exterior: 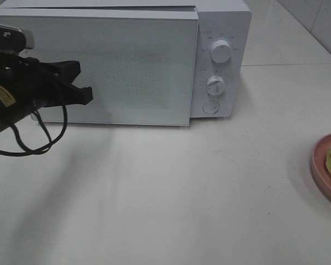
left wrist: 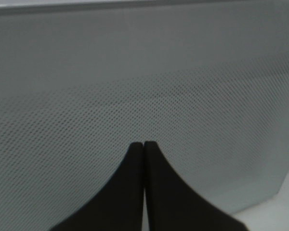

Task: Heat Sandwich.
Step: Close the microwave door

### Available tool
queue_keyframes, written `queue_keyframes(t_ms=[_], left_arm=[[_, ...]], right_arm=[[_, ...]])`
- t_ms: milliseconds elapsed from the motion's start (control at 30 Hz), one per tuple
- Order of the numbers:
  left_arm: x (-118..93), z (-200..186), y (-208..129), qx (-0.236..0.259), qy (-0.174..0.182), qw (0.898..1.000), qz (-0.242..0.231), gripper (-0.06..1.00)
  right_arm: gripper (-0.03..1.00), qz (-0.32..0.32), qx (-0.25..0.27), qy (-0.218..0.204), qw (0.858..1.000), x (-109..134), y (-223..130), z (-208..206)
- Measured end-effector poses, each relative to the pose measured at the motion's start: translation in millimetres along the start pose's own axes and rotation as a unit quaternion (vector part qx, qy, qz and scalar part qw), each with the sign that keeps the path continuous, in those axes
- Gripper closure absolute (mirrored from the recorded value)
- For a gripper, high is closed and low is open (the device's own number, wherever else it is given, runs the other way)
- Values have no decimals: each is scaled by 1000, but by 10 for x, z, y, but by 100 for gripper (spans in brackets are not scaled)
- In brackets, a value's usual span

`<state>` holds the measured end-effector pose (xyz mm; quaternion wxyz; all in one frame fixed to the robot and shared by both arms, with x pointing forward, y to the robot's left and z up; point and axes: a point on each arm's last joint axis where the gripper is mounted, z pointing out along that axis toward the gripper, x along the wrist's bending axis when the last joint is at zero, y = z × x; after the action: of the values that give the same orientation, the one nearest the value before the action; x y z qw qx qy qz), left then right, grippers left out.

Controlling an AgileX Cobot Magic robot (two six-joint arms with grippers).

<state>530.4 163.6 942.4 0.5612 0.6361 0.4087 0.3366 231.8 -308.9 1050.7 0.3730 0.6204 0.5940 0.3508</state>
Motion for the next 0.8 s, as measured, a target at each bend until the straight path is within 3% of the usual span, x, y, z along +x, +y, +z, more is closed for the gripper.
queue_keyframes(t_ms=[600,800], left_arm=[[-499,594,69,-34,-16,999,-33,94],[-615,725,66,-21,-36,999,-23,94]], right_arm=[[21,0,0,0,1000,0,0,0],[21,0,0,0,1000,0,0,0]])
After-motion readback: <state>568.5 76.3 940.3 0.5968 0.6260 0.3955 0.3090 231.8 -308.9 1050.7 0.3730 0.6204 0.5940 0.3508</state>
